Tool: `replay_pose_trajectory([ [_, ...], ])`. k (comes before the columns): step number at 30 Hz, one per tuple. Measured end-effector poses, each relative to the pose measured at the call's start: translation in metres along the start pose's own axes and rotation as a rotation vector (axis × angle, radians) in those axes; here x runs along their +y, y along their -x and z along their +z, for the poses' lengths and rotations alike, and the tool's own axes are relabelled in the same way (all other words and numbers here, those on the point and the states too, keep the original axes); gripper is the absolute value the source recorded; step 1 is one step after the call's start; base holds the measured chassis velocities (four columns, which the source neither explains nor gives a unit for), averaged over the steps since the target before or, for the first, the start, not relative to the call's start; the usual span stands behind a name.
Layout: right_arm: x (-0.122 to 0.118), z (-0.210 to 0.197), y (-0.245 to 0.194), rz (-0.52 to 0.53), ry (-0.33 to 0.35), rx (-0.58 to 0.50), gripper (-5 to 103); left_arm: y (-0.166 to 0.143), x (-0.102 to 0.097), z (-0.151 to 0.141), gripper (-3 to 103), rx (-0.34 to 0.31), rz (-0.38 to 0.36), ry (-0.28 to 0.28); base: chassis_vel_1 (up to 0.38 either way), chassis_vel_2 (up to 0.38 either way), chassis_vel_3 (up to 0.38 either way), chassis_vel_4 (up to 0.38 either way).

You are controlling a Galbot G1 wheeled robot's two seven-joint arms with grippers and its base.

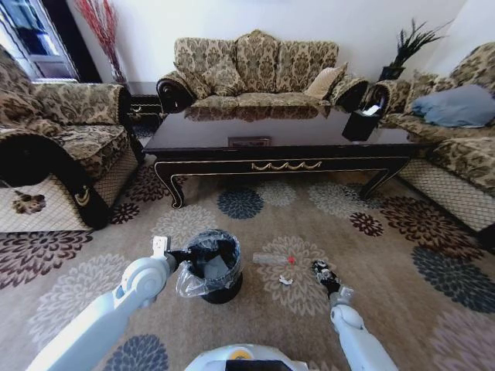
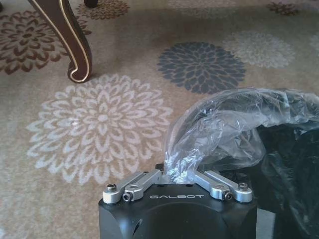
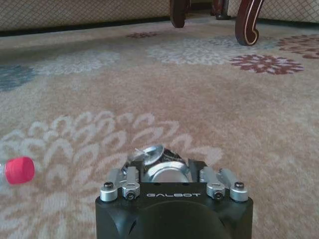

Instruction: Move to the front of the table and pick up the trash from the floor, then place it into the trash bin.

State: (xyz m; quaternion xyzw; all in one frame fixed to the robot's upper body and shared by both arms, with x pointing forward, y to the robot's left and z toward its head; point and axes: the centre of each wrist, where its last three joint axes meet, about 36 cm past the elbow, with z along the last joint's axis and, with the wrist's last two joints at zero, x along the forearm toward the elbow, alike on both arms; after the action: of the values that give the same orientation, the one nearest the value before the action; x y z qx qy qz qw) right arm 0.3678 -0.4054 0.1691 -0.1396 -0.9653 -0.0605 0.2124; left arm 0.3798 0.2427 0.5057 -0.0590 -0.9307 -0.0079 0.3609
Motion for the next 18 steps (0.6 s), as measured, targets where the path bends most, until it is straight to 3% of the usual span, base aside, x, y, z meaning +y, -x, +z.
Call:
replay_pose_trajectory([
  [2,0.000,0.000,-0.001,0.000,0.001,-0.001,48,0.000,0.000,0.001,3,0.003,0.000,0.004,0.000,0.000,0.000,0.000],
  [5,0.000,0.001,-0.008,-0.004,-0.003,-0.003,32,-0.003,-0.003,0.003,3,0.006,0.014,0.009,0.000,0.000,0.000,0.000],
  [8,0.000,0.003,-0.011,-0.006,-0.005,-0.003,26,-0.003,-0.004,0.004,3,0.006,0.016,0.008,0.000,0.000,0.000,0.000],
  [11,-0.001,0.006,-0.018,-0.011,-0.009,-0.006,10,-0.004,-0.005,0.005,3,0.009,0.022,0.008,0.000,0.000,0.000,0.000],
  [13,0.000,0.006,-0.019,-0.012,-0.009,-0.008,10,-0.004,-0.006,0.006,3,0.009,0.023,0.009,0.000,0.000,0.000,0.000],
  [15,0.004,0.001,-0.023,-0.016,-0.008,-0.031,-1,-0.004,-0.006,0.008,3,0.012,0.028,0.012,0.000,0.000,0.000,0.000],
  [17,0.006,-0.004,-0.025,-0.017,-0.008,-0.048,5,-0.005,-0.006,0.009,3,0.012,0.029,0.013,0.000,0.000,0.000,0.000],
  [18,0.011,-0.021,-0.030,-0.021,-0.015,-0.099,21,-0.006,-0.006,0.009,3,0.009,0.028,0.016,0.000,0.000,0.000,0.000],
])
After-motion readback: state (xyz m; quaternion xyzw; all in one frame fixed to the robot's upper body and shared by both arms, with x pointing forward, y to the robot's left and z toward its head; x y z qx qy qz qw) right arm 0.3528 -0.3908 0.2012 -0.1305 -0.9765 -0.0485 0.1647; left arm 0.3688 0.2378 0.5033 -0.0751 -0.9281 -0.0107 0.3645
